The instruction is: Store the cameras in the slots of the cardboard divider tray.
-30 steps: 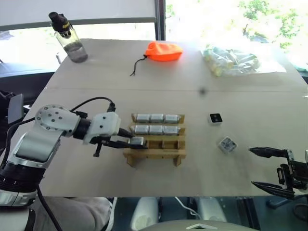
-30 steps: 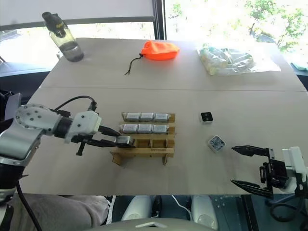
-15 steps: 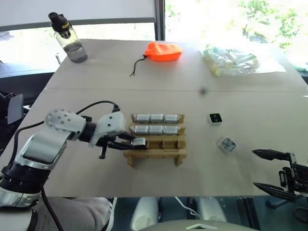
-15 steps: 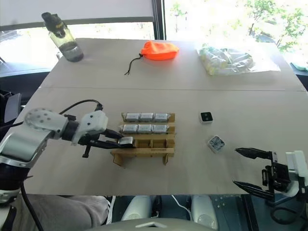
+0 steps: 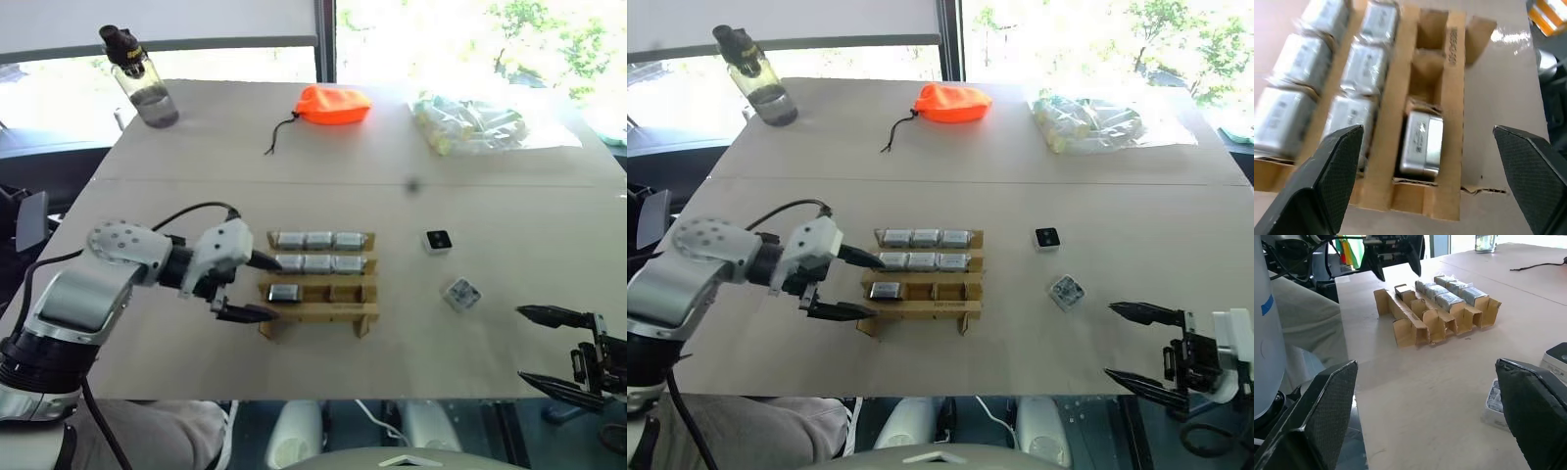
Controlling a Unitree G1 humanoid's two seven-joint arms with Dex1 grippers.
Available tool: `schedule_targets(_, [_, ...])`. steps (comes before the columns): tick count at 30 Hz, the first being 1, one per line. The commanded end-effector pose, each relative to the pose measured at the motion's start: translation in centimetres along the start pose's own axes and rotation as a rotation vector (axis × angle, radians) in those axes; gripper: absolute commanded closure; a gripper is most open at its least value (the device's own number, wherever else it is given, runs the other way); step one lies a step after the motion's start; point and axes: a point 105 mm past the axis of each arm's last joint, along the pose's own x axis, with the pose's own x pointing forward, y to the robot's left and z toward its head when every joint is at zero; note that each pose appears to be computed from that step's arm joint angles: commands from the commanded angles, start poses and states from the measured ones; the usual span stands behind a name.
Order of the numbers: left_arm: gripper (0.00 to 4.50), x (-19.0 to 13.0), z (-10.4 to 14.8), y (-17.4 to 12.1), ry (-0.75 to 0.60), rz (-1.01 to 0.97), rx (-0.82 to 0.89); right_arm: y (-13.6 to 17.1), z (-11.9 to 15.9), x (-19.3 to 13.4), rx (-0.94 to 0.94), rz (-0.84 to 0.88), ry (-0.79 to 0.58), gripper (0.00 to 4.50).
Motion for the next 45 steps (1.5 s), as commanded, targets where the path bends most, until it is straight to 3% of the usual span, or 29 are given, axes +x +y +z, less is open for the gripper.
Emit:
schedule_targets(1, [0.1, -1.6, 1.5, -0.1, -0.054, 0.038, 0.022, 0.0, 0.6, -0.6, -0.044, 0.008, 0.013, 0.0])
schedule_targets(10, [0.1, -2.9, 5.6, -0.8, -0.26, 0.033, -0.01, -3.0, -0.2, 1.1, 0.032, -0.294, 0.003, 0.0])
schedule_targets(15, [0.1, -2.2, 5.6, -1.0, -0.259, 0.029, -0.008, -3.1, -2.6, 1.9, 0.143, -0.383, 0.045, 0.0])
schedule_targets(19, [0.1, -2.0, 5.5, -1.0, -0.252, 0.03, -0.002, -3.2, -5.1, 2.2, 0.11, -0.431, 0.153, 0.0])
schedule_targets(24, [0.1, -1.8, 5.1, -1.0, -0.242, 0.031, 0.003, -4.1, -7.0, 2.7, 0.052, -0.54, 0.183, 0.0])
schedule_targets(30, [0.1, -1.8, 4.9, -0.9, -0.235, 0.031, 0.012, -4.5, -8.6, 4.4, 0.059, -0.55, 0.175, 0.0])
schedule_targets(43, [0.1, -2.0, 4.4, -0.8, -0.218, 0.036, 0.014, -4.9, -8.4, 6.7, 0.023, -0.514, 0.122, 0.0])
schedule_targets(45, [0.0, -2.0, 4.4, -0.8, -0.217, 0.035, 0.016, -4.9, -8.2, 6.7, 0.03, -0.511, 0.105, 0.53])
